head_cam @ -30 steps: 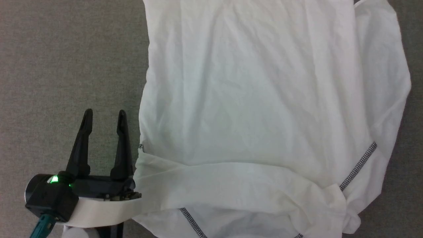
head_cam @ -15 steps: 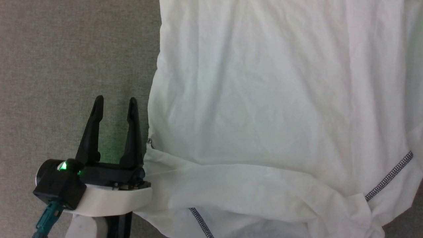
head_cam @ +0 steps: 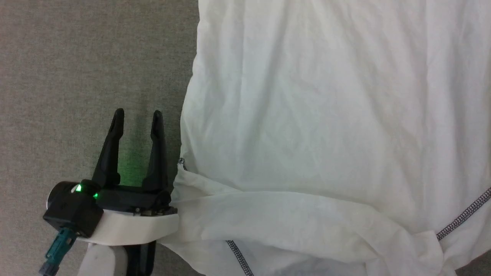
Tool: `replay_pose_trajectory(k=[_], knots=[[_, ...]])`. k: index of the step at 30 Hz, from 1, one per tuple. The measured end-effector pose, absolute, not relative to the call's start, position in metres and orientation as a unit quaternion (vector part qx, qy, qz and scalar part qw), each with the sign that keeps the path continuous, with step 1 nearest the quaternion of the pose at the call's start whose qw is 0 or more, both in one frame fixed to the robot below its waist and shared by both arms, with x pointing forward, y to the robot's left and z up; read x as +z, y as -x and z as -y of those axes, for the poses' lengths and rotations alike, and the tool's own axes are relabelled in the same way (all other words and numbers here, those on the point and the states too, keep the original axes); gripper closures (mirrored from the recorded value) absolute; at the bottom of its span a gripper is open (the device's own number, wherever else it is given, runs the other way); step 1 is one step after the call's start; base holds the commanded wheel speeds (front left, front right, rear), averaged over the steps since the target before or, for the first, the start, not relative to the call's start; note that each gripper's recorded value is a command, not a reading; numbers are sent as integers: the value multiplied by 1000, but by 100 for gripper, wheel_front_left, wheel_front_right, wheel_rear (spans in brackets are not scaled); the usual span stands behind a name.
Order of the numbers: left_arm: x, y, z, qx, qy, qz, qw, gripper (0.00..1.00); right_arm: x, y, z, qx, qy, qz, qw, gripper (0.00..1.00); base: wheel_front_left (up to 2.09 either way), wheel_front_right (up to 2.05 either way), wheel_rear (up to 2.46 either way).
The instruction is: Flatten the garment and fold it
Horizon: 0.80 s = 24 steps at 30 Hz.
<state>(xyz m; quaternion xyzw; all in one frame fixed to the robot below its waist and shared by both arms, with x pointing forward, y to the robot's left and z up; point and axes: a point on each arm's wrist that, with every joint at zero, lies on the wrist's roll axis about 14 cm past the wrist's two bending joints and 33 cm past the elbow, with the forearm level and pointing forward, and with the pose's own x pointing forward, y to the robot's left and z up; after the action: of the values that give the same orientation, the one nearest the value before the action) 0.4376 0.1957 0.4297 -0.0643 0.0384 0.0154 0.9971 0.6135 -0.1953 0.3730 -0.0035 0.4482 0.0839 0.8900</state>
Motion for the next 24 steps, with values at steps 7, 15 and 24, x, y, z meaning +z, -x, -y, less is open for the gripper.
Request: replay_pose_trajectory(k=[7, 15, 24], knots=[[442, -436, -197, 14, 64, -23, 998, 0, 411, -622, 194, 83, -11, -378, 922, 100, 0, 0, 0], [468, -416, -203, 24, 59, 1, 998, 0, 477, -606, 210, 78, -55, -281, 955, 100, 0, 0, 0], [502, -375, -213, 39, 53, 25, 998, 0, 534, -534, 305, -27, -87, -208, 974, 100, 0, 0, 0]])
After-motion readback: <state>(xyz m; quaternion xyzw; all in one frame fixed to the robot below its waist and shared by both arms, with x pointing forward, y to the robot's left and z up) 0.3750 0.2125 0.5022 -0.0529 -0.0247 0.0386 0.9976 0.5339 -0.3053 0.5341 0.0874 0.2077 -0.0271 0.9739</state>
